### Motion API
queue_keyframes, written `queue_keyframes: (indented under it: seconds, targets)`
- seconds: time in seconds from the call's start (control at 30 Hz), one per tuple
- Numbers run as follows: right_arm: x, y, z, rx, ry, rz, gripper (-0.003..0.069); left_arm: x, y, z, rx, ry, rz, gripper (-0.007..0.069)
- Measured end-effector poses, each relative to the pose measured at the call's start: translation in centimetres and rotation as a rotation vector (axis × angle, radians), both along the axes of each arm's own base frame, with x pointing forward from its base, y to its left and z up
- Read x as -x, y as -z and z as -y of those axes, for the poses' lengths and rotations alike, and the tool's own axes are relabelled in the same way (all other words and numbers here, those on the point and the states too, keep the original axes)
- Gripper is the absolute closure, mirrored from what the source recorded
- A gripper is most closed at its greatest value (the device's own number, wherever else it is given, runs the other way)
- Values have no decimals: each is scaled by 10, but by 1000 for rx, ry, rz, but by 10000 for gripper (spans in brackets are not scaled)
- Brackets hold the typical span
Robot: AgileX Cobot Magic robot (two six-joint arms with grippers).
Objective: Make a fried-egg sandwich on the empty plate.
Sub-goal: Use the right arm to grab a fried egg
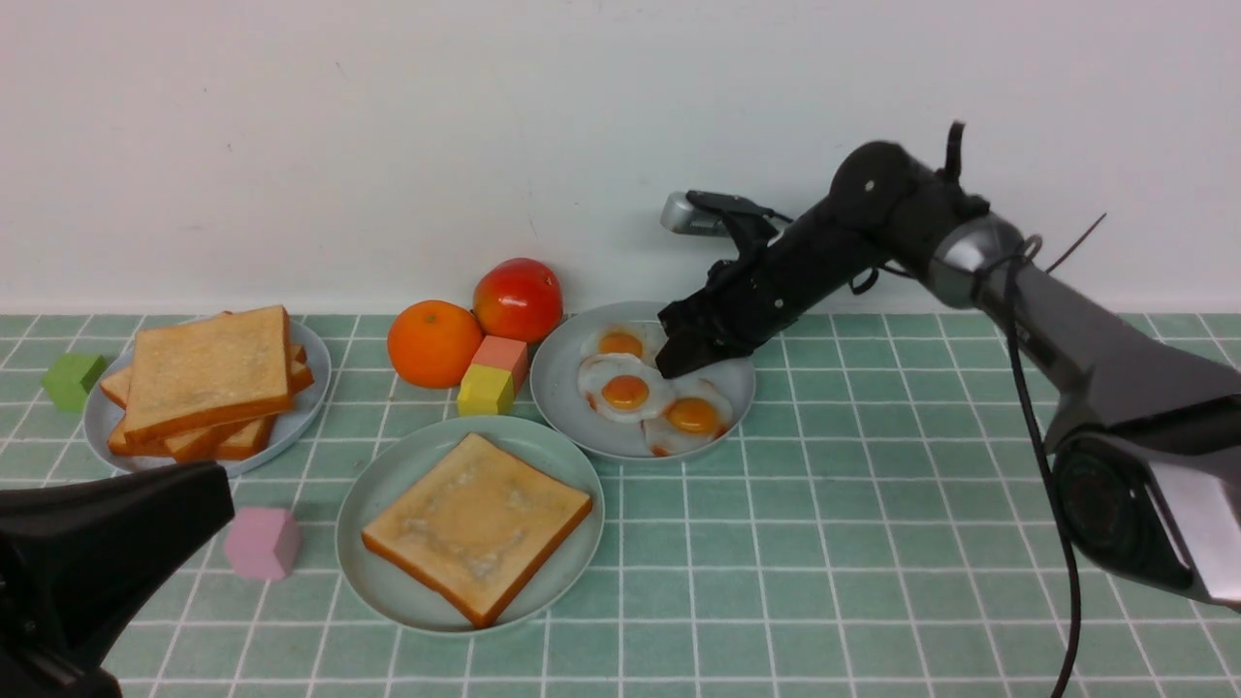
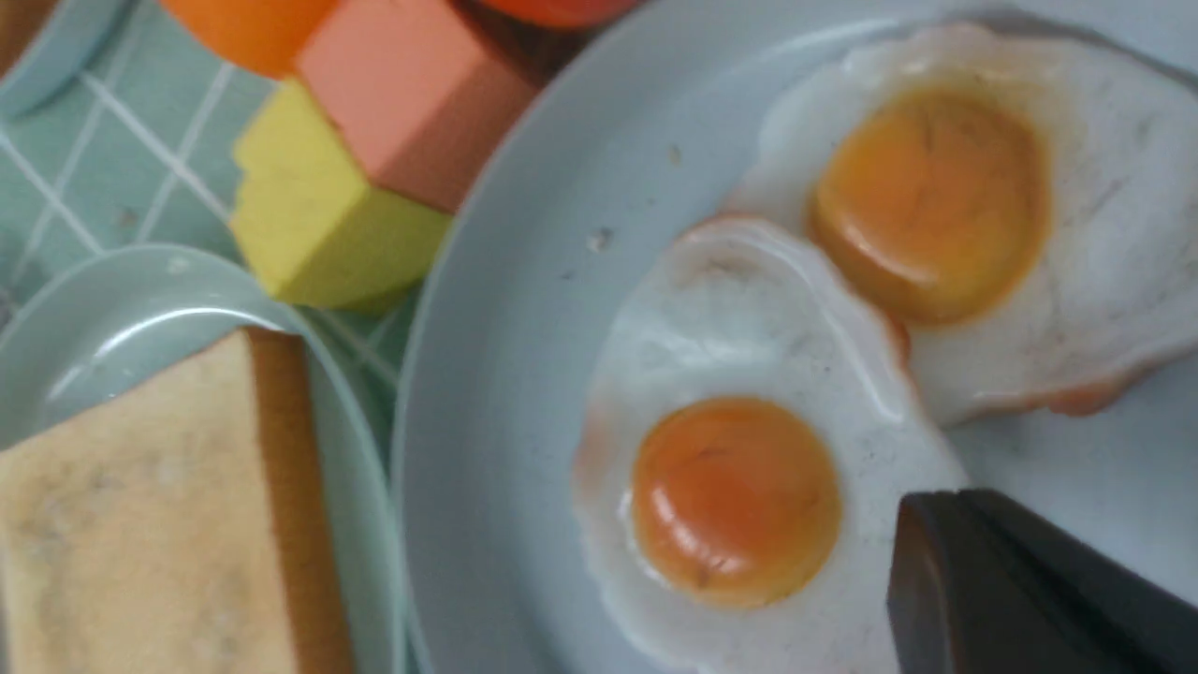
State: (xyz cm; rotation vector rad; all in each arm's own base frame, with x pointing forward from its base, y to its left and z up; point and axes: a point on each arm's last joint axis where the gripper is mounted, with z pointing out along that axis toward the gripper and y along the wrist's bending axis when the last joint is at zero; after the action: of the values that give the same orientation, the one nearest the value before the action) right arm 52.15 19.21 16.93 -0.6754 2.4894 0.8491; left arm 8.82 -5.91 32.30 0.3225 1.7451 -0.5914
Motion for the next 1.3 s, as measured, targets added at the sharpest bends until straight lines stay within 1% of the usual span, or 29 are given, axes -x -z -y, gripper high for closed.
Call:
queue_keyframes:
  seconds: [0.2, 0.37, 0.43, 0.53, 0.57, 0.6, 0.63, 0.67, 0.73, 0.8, 0.83, 0.87, 0.9, 0.97, 1.0, 1.03, 1.17, 1.23, 1.3]
  targets:
    - [7, -17, 0, 1, -35, -9, 660, -1, 0, -1, -33, -4, 23, 620]
    - [11, -30, 3, 40, -56, -1, 659, -1, 3, -3, -108, -15, 32, 619]
    - [14, -44, 5, 66, -44, 19, 659, -1, 6, -5, -150, -24, 14, 617]
    - [24, -78, 6, 145, 5, 64, 659, -1, 11, -7, -190, -35, -29, 617]
    - [25, -80, 5, 151, 7, 67, 659, -1, 12, -7, -192, -37, -36, 617]
    - [36, -95, 3, 210, 13, 88, 659, -1, 14, -8, -194, -44, -62, 617]
    - [49, -108, -1, 271, -1, 112, 659, 0, 15, -8, -187, -51, -85, 617]
    - [56, -112, -5, 312, -19, 129, 659, 0, 16, -9, -185, -51, -99, 616]
    - [81, -122, -23, 426, -114, 183, 658, 0, 18, -9, -173, -68, -135, 613]
    - [95, -121, -40, 502, -213, 244, 652, 0, 18, -10, -163, -74, -148, 610]
    - [96, -119, -42, 507, -220, 253, 652, 0, 18, -10, -161, -75, -149, 610]
    - [101, -115, -61, 539, -270, 321, 638, 0, 18, -10, -161, -77, -146, 610]
    - [101, -113, -63, 544, -280, 329, 635, 0, 18, -10, -161, -78, -144, 610]
    - [102, -94, -86, 552, -326, 395, 570, 0, 17, -11, -185, -86, -123, 610]
    - [101, -94, -88, 550, -325, 399, 570, -1, 17, -11, -187, -87, -121, 610]
    - [99, -79, -94, 558, -340, 404, 509, -1, 17, -12, -190, -89, -119, 610]
    - [86, -43, -101, 584, -346, 416, 313, -1, 17, -12, -179, -96, -126, 608]
    - [81, -28, -103, 588, -332, 418, 228, -1, 18, -12, -178, -97, -129, 608]
    - [77, -18, -104, 586, -300, 428, 166, -1, 18, -12, -181, -99, -135, 607]
